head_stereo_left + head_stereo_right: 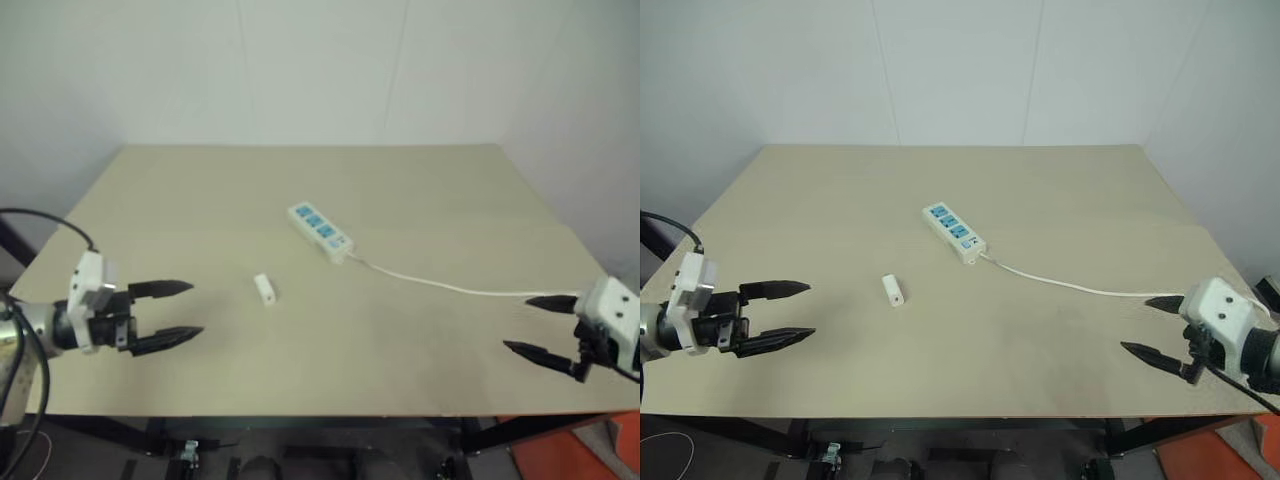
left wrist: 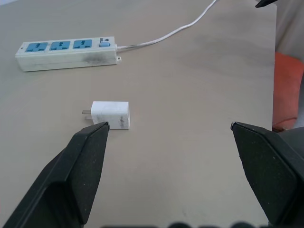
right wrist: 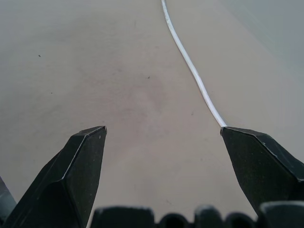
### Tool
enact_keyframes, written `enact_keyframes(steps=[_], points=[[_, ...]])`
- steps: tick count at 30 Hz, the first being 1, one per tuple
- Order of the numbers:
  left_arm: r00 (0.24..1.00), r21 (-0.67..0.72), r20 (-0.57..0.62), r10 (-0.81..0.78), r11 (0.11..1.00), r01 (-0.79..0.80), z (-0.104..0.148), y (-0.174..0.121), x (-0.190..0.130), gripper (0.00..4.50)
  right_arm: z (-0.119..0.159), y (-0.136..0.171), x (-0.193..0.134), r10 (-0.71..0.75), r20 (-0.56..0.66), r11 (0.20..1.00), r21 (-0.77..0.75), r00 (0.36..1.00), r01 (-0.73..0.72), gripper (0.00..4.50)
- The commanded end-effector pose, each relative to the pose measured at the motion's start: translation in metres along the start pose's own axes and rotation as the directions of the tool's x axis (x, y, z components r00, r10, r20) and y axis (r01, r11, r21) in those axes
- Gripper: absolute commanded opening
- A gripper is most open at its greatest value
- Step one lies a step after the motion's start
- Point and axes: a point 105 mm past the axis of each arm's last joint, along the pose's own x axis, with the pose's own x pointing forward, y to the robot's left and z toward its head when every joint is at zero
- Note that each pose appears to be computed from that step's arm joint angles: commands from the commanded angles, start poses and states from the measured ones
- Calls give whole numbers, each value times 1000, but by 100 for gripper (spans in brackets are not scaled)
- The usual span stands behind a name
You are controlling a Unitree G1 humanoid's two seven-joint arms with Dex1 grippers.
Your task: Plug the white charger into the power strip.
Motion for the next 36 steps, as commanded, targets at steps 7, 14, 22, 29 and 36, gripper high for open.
enact_keyframes(steps=[7,14,22,29,36], points=[[1000,55,-1,22,998,-22,14,12,-6,448,12,1,-1,-35,31,999,-34,999,36,450],[1000,82,-24,2,997,0,21,11,-13,448,13,2,1,-50,65,999,-12,997,51,450],[1000,76,-3,-2,997,2,26,2,-19,448,17,-3,5,-31,79,999,-32,996,33,450],[997,141,29,68,988,-71,29,11,0,448,33,-21,55,-97,178,995,15,979,96,450],[999,221,16,35,975,-37,38,10,27,448,53,-35,148,-82,235,991,121,969,54,450]])
